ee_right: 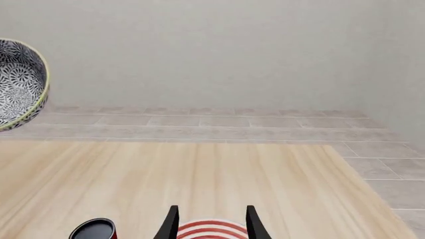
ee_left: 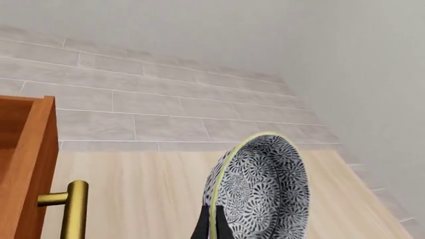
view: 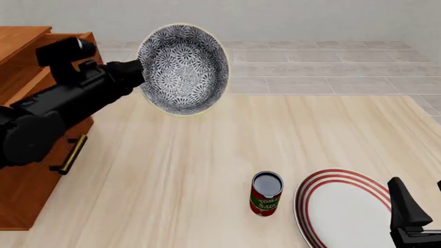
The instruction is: Put the bowl on top of the cabinet.
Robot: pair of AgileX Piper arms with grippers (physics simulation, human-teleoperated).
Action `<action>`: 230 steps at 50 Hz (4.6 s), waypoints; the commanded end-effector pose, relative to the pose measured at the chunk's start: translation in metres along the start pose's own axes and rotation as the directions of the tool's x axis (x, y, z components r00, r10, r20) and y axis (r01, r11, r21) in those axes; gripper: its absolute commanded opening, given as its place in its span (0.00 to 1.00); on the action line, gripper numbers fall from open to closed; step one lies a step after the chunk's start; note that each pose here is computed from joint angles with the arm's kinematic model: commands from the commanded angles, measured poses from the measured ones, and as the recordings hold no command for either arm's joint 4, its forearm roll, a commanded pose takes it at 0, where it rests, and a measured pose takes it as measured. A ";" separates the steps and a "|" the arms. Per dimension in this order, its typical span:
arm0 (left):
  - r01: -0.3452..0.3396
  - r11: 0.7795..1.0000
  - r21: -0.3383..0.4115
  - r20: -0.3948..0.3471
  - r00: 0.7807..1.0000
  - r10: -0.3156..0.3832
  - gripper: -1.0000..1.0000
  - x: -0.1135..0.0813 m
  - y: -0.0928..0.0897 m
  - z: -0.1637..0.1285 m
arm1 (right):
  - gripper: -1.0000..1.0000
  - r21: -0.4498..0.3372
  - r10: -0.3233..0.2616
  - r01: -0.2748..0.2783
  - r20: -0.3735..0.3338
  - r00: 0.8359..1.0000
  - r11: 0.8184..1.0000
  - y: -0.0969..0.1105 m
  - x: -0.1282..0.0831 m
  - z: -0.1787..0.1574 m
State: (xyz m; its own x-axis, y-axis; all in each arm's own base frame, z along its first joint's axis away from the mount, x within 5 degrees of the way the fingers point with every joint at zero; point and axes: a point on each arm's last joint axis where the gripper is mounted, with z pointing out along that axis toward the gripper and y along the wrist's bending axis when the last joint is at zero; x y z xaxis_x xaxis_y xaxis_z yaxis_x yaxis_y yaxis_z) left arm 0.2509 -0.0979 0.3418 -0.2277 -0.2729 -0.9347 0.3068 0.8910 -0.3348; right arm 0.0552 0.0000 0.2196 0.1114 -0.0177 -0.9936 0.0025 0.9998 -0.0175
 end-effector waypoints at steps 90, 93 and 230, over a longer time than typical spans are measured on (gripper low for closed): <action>0.174 0.945 -0.277 0.177 0.976 -0.127 0.00 -0.109 0.047 -0.046 | 1.00 -0.003 -0.003 0.003 0.002 1.000 1.000 0.000 0.000 0.000; 0.168 0.944 -0.284 0.190 0.975 -0.117 0.00 -0.111 0.049 -0.050 | 1.00 -0.002 -0.003 0.003 0.002 1.000 1.000 0.000 0.000 0.000; 0.447 0.673 -0.589 0.529 0.843 -0.096 0.00 -0.127 0.126 -0.155 | 1.00 -0.006 0.016 -0.016 -0.008 1.000 1.000 0.000 0.002 0.000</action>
State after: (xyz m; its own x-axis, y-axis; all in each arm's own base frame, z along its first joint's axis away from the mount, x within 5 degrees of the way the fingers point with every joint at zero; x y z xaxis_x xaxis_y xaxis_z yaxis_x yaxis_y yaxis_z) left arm 0.1759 0.0982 0.4404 0.2457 -0.4874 -0.8379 -0.4241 0.7232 -0.5451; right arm 0.0555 0.0003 0.2174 0.1035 -0.0033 -0.9946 -0.0053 1.0000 -0.0039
